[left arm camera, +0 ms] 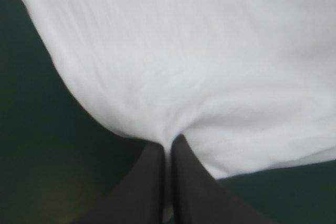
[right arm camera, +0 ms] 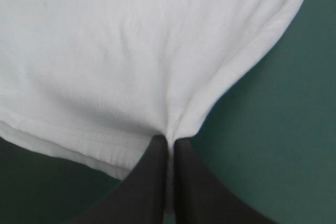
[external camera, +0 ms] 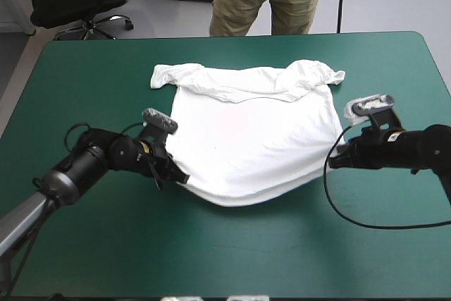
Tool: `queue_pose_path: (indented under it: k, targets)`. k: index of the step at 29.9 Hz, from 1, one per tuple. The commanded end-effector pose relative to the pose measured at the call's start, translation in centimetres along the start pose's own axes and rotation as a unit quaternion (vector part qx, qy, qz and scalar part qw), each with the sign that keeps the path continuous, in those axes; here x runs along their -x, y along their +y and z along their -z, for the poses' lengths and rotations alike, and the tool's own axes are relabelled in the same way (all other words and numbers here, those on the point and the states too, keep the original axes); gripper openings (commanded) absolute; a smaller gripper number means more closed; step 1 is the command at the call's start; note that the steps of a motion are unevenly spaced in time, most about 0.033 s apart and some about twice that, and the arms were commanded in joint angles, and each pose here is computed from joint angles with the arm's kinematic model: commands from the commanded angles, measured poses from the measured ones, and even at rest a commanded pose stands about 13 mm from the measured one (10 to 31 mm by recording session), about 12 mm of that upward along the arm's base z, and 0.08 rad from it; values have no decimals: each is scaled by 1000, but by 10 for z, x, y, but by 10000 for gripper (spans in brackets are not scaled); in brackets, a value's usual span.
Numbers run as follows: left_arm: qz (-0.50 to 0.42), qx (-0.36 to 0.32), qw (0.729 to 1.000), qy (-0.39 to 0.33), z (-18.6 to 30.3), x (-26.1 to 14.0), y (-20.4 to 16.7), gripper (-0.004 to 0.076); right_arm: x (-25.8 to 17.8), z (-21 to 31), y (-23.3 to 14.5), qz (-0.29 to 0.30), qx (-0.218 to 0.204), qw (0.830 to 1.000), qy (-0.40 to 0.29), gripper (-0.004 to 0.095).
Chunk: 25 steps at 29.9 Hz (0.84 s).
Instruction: Fold the cloth
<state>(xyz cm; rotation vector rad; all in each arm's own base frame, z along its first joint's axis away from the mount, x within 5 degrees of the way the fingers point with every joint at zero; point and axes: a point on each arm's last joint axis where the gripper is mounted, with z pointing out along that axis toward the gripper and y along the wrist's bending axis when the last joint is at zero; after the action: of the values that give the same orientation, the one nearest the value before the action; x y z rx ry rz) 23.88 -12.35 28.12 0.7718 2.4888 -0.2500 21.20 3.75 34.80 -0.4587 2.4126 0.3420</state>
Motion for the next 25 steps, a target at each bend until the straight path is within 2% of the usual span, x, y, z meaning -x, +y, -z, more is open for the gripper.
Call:
queue_pose_path:
  k: [1, 6, 10, 17, 22, 25]
  targets:
    - [-24, 30, 990, -139, 70, 39, -2, -18, 37, 63, 17, 36, -18, 991, -131, -3]
    - [-68, 98, 957, -263, 152, 74, 1, -18, 72, 124, 31, 76, -44, 966, -241, -4]
    - [-92, 154, 919, -350, 215, 93, 3, -18, 94, 172, 43, 118, -65, 937, -322, -3]
    - [-107, 220, 823, -514, 321, 101, -3, -18, 107, 256, 70, 181, -106, 864, -458, -4]
    - [-110, 236, 772, -580, 369, 96, -10, -18, 99, 304, 89, 212, -131, 812, -528, -3]
    - [-115, 244, 747, -608, 383, 95, -12, -18, 93, 322, 97, 228, -142, 789, -552, -3]
